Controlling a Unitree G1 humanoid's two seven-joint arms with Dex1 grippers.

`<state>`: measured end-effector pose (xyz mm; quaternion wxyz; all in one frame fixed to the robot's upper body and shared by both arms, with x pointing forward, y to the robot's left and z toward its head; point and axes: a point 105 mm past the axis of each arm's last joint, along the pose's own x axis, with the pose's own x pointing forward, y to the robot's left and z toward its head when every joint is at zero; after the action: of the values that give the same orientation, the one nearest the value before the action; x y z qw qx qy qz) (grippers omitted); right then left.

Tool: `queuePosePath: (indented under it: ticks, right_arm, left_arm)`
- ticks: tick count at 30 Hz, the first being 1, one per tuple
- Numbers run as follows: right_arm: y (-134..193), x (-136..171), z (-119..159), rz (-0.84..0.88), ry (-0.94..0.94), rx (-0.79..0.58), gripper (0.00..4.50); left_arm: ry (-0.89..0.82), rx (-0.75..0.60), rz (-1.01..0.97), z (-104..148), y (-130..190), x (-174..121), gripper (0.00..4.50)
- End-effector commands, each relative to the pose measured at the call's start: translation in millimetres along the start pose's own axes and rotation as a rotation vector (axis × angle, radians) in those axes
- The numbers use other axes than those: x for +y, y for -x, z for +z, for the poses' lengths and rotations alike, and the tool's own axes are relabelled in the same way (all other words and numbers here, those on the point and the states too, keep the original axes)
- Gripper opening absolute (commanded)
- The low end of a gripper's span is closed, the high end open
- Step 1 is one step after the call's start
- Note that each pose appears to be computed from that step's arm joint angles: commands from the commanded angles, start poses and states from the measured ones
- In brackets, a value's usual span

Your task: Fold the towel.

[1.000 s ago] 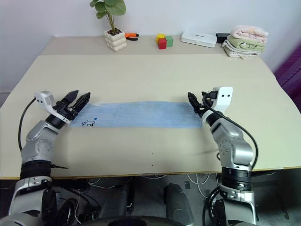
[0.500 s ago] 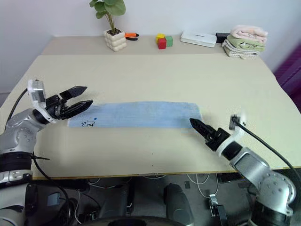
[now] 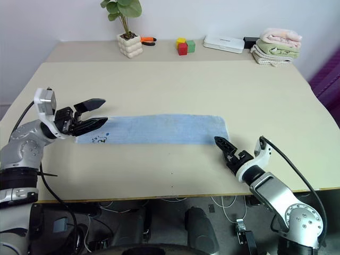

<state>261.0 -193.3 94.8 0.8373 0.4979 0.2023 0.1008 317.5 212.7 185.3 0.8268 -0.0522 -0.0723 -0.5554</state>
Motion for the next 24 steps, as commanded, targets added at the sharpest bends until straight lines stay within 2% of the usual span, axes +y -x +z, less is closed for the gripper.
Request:
queuePosePath:
  ticks: [1, 5, 11, 14, 21, 24]
  right_arm:
    - [-6, -1, 5, -0.013, -0.022, -0.030, 4.46]
    - [-17, -2, 15, -0.021, -0.045, -0.073, 4.46]
    - [-34, -1, 9, -0.022, -0.069, -0.060, 4.46]
    - [-39, -2, 8, -0.024, -0.107, -0.070, 3.64]
    - [-43, -3, 17, -0.041, -0.089, -0.103, 0.11]
    - [-39, -4, 34, -0.052, -0.043, -0.152, 0.04]
  left_arm:
    - [-0.040, -0.017, 0.005, 9, 3, -1, 4.50]
    - [-0.040, -0.019, 0.011, 8, 6, -3, 4.50]
    - [-0.046, -0.026, 0.029, 8, 7, -4, 4.50]
    - [-0.051, -0.028, 0.036, 9, 7, -5, 4.50]
    - [-0.053, -0.028, 0.054, 9, 10, -6, 4.50]
    - [-0.054, -0.030, 0.060, 8, 11, -6, 4.50]
